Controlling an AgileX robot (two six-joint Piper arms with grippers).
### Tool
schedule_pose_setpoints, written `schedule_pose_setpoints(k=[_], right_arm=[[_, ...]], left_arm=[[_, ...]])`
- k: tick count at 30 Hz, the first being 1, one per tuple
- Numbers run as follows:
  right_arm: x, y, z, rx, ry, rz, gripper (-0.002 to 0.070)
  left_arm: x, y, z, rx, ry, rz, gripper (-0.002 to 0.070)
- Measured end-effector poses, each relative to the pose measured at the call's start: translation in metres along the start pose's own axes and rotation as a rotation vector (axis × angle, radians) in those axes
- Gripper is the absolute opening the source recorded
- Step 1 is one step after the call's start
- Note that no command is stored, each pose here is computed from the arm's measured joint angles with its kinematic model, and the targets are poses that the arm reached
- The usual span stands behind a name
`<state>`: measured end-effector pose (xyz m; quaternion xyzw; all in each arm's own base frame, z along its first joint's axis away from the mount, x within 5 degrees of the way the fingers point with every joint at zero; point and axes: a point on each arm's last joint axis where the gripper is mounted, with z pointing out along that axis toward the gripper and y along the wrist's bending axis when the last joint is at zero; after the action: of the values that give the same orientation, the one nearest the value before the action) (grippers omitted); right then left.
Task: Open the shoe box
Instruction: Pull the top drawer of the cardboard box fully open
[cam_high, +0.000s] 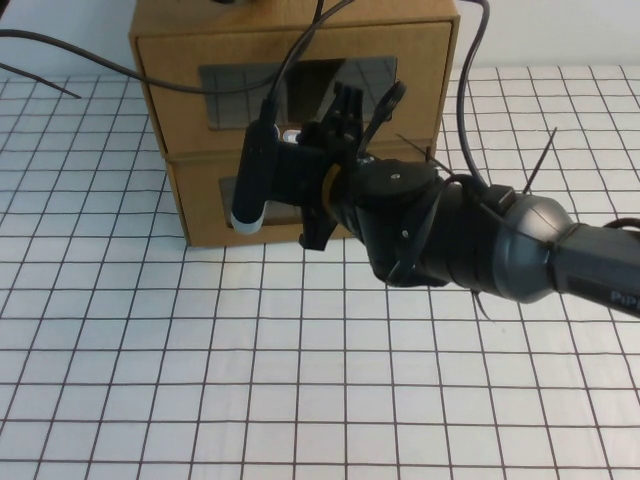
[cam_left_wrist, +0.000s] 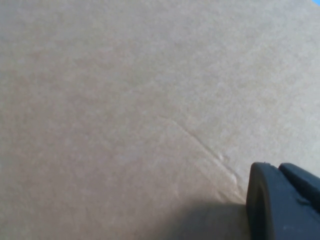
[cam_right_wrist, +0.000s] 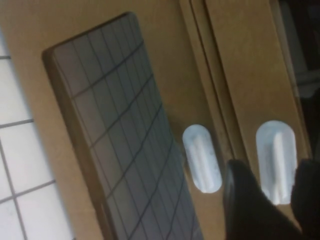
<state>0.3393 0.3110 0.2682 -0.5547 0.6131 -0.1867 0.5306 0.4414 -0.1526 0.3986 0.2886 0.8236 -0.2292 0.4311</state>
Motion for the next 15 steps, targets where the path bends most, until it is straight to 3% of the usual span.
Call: schedule_pose_setpoints(k=[15], right_arm=[[0.007,0.005,0.012,-0.006,-0.001,-0.058,0.0197]], left_arm=[[0.000,0.000,0.000,0.004,0.002,-0.002,-0.0002]])
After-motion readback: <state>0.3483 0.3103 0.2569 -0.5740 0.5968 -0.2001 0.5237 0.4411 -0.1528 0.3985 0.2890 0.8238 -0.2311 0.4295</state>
